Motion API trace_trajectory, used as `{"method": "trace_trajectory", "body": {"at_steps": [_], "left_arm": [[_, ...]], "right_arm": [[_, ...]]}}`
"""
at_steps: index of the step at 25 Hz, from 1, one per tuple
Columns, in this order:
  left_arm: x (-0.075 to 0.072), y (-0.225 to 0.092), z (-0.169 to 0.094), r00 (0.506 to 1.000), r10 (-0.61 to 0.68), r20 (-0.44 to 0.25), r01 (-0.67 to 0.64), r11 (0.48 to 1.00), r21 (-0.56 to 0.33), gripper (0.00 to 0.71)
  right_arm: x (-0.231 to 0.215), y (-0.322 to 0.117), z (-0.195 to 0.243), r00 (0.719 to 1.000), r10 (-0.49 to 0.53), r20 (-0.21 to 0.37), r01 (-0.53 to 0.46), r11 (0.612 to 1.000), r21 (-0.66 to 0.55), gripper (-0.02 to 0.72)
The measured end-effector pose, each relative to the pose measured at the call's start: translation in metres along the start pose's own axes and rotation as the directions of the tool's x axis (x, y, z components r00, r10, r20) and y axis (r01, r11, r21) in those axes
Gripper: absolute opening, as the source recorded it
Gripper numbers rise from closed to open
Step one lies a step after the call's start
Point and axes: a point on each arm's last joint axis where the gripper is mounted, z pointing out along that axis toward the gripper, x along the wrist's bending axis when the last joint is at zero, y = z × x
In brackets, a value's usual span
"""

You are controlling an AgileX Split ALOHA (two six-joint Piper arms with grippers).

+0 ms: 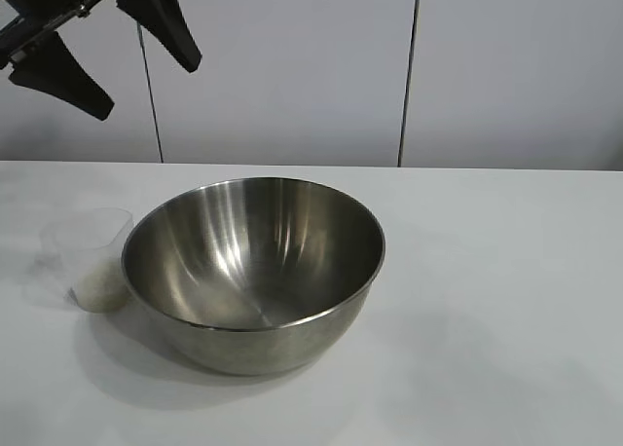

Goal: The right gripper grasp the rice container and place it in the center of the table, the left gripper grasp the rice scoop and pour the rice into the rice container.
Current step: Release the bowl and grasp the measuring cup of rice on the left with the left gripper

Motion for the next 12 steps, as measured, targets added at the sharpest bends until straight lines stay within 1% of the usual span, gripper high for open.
{"method": "trace_trajectory", "body": {"at_steps": [3, 8, 10, 12], "left_arm": [[-0.0003, 0.0028, 0.0000, 1.000, -0.011, 0.003, 0.011, 0.999, -0.031, 0.687], [0.0008, 0.0011, 0.0000, 0.999, -0.033, -0.009, 0.033, 0.999, -0.012, 0.687], [0.0016, -0.0003, 0.0000, 0.999, -0.029, -0.017, 0.029, 1.000, 0.003, 0.687], [0.0019, 0.0001, 0.0000, 1.000, -0.013, -0.021, 0.013, 1.000, -0.001, 0.687]], "right_arm": [[0.0000, 0.0000, 0.0000, 1.000, 0.000, 0.000, 0.000, 1.000, 0.000, 0.535], [0.0001, 0.0001, 0.0000, 1.000, 0.000, -0.001, 0.000, 1.000, -0.001, 0.535], [0.0001, 0.0002, 0.0000, 1.000, 0.000, -0.001, 0.000, 1.000, -0.002, 0.535], [0.0001, 0.0003, 0.0000, 1.000, 0.000, -0.001, 0.000, 1.000, -0.003, 0.535]]}}
